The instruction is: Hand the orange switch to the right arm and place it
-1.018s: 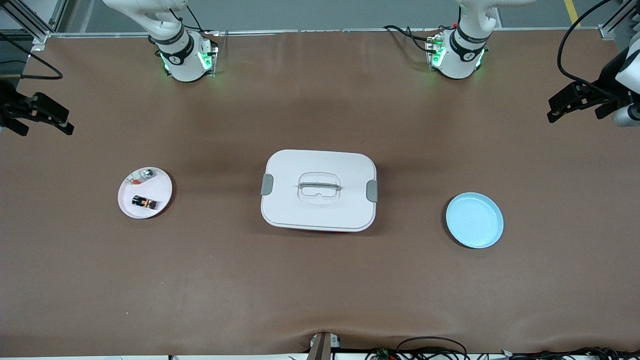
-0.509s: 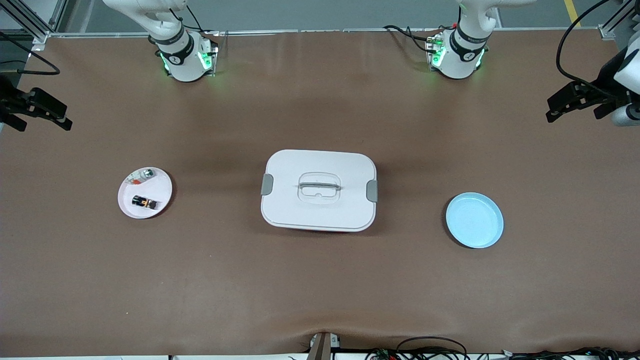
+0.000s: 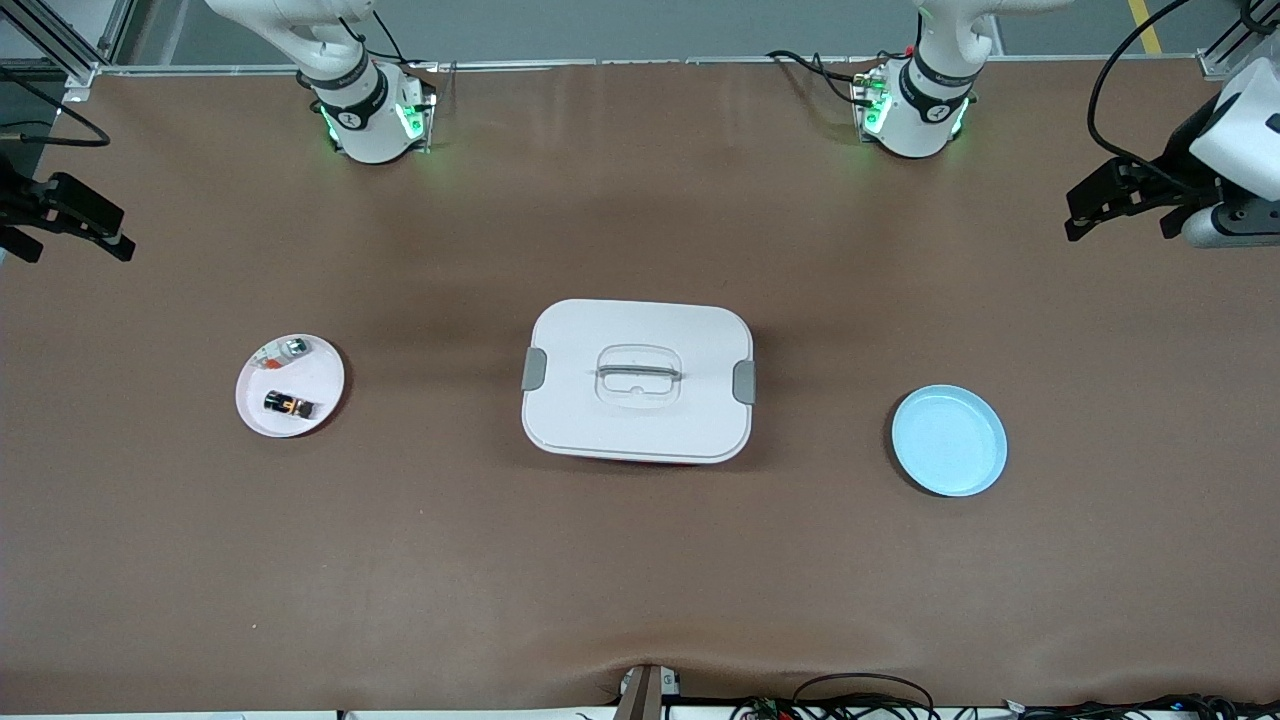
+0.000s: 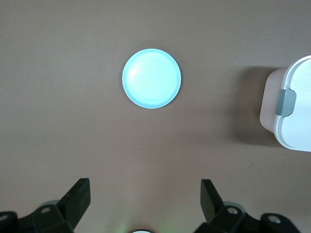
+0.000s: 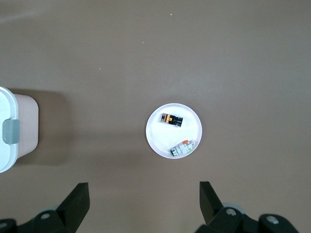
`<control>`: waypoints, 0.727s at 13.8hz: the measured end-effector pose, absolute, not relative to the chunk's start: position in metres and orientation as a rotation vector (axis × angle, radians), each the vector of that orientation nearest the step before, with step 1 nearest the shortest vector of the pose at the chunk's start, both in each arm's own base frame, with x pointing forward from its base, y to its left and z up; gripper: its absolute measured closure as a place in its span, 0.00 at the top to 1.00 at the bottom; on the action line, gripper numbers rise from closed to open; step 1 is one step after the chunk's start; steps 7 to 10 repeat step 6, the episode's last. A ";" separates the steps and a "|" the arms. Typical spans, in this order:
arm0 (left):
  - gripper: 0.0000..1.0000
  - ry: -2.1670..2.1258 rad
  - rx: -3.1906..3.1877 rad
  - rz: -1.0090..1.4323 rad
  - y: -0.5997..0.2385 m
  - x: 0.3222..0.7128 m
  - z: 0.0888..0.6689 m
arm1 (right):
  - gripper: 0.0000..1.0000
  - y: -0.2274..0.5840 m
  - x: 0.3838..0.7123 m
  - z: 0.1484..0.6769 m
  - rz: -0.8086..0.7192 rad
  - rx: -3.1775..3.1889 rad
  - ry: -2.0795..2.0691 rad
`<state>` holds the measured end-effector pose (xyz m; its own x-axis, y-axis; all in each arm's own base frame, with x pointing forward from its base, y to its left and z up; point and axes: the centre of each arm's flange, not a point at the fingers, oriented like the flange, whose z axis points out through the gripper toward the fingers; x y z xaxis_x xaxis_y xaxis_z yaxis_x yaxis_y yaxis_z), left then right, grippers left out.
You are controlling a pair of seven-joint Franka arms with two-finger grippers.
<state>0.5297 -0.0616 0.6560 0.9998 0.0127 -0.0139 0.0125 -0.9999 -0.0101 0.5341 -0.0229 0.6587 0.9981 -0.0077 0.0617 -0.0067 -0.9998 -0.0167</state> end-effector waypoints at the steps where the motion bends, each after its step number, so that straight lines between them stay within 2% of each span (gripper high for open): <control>1: 1.00 -0.022 -3.131 0.022 -0.061 0.530 0.656 | 1.00 -0.024 0.535 0.659 -0.097 -3.124 0.014; 10: 1.00 -0.034 -3.131 0.022 -0.057 0.530 0.656 | 1.00 -0.029 0.536 0.657 -0.094 -3.124 0.027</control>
